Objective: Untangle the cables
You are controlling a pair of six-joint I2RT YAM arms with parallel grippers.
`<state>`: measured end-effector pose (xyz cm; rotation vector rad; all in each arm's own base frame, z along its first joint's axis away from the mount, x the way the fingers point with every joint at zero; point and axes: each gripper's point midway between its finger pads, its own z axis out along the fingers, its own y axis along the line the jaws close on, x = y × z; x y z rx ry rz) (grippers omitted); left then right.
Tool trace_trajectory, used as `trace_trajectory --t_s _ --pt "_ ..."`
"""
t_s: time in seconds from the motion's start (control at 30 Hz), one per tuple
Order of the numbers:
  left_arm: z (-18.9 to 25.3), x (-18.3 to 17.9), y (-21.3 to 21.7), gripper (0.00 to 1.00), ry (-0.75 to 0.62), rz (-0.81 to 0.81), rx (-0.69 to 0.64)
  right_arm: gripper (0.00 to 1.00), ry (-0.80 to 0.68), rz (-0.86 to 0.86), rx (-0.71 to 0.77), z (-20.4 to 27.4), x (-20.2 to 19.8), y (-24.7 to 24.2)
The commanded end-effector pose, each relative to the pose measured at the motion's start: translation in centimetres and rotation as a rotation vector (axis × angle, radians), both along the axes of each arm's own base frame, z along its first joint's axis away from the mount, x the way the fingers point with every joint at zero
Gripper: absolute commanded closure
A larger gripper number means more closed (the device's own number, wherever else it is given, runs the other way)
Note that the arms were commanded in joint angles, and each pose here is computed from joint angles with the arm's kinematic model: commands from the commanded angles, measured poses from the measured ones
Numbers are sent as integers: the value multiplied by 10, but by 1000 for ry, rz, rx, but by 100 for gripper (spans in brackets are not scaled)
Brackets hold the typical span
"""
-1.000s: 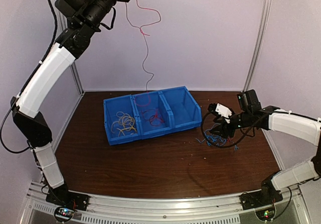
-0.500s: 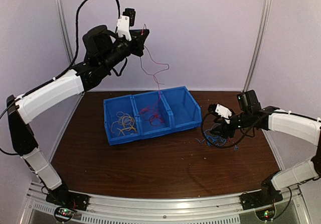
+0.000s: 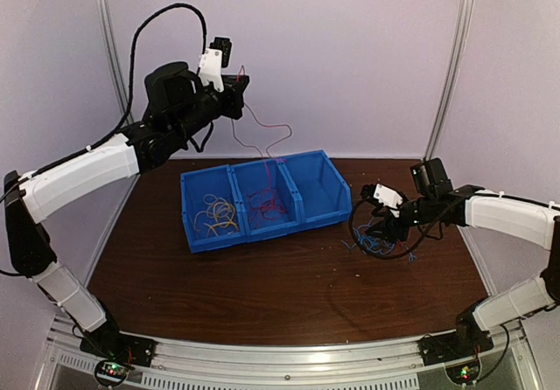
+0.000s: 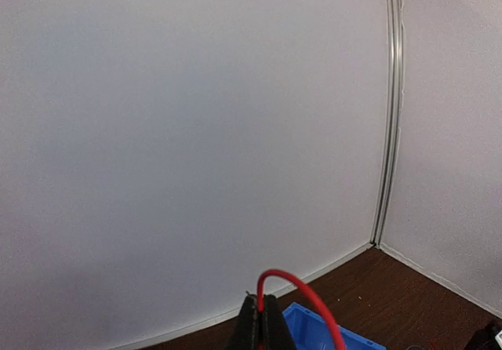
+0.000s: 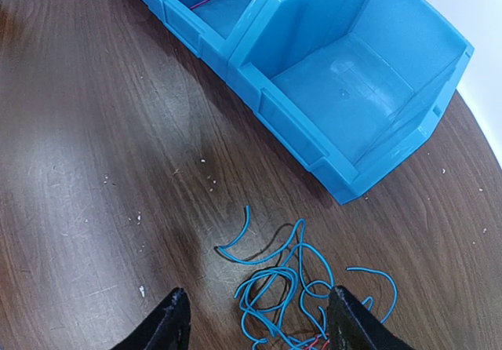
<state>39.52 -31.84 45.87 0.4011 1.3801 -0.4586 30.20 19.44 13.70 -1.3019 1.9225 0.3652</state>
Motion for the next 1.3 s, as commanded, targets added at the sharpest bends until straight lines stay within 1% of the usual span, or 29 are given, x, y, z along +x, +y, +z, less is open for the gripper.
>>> trace_trajectory --t_s 0.0,0.17,0.27,0.47,0.57,0.67,0.8,1.07,1.17,1.27 --pt "-42 17 1 100 116 69 47 40 -8 -9 -13 -3 2 -2" --pt "-83 34 2 100 214 138 118 40 -5 -9 -16 -4 1 -2" --pt "-108 43 -5 100 276 117 145 40 -3 -8 -18 -5 1 -3" --pt "-164 61 -28 100 387 55 159 40 0 -10 -24 -7 2 -3" --pt "-192 70 -35 100 449 51 186 40 -2 -15 -28 -7 2 -4" --pt "-212 77 -33 100 496 70 199 40 -4 -16 -29 -6 2 -5" --pt "-224 82 -13 100 528 131 218 40 -6 -17 -32 -7 2 -5" --pt "-235 74 37 100 569 222 245 40 6 -12 -41 -11 2 -5" --pt "-236 68 45 100 569 237 240 40 6 -12 -42 -12 2 -5" --pt "-235 66 34 100 558 176 208 40 10 -11 -45 -13 2 -5"
